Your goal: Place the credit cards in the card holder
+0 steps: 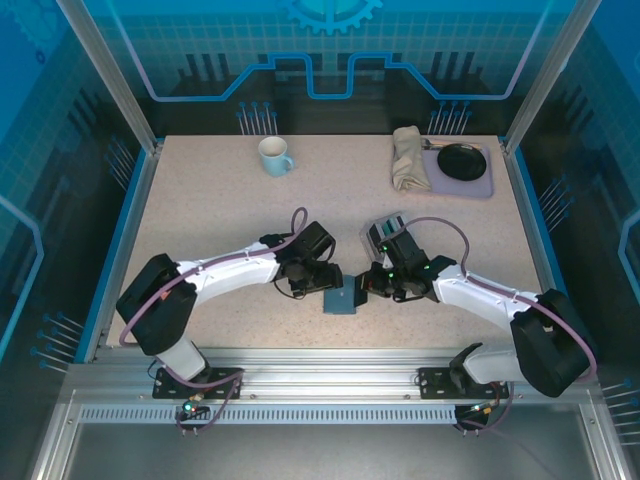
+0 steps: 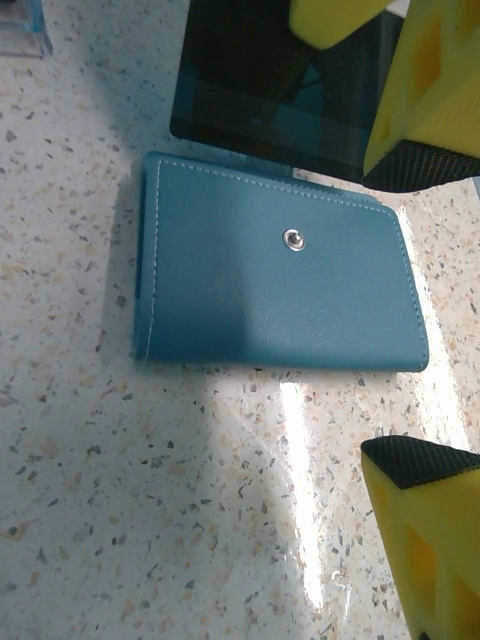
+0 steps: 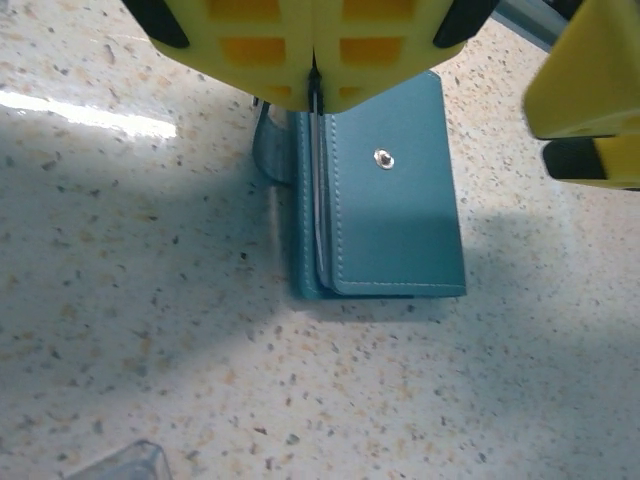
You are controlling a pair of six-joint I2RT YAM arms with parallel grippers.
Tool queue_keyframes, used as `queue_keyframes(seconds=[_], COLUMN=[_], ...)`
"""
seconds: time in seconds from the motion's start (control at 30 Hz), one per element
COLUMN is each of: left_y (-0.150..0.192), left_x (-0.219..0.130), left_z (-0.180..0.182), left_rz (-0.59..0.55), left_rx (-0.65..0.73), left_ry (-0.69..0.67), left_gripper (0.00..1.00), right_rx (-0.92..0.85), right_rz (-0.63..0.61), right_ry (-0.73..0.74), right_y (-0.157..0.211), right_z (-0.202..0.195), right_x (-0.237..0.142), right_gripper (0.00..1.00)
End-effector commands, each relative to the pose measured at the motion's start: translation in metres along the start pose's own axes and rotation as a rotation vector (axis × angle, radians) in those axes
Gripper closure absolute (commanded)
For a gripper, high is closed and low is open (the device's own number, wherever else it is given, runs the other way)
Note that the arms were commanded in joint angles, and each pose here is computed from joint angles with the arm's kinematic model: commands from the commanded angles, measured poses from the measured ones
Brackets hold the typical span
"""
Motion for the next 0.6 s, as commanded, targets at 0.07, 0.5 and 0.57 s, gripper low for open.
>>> queue_keyframes(seconds=[0.07, 0.5, 0.57], left_y=[0.002, 0.0, -0.001], left_x=[0.011, 0.03, 0.034], left_z=[0.0, -0.007, -0.008], left_rz=[0.028, 0.073, 0.083], left_rx=[-0.024, -0.009, -0.007], left_ry=[0.007, 0.023, 0.026], left_gripper=[0.29, 0.27, 0.27], right_rx=[0.015, 0.016, 0.015], right_rz=[0.013, 0.031, 0.027], right_ry=[-0.015, -0.048, -0.08], right_y=[0.002, 0.004, 0.002], right_z=[-0.004, -0.005, -0.001], right_x=[0.006, 0.017, 0.017], right_gripper=[0.96, 0.96, 0.96])
Point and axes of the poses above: each hand's point on the last joint's axis, 136 mm out from that joint toward the fingers, its own x axis out along the fingers, its own z axis along the line the jaws close on, y = z × x, the point moved 8 cm from there along -x, back along the fingers, and after that the axes turned 8 degrees about -x, right-handed, at the moved point
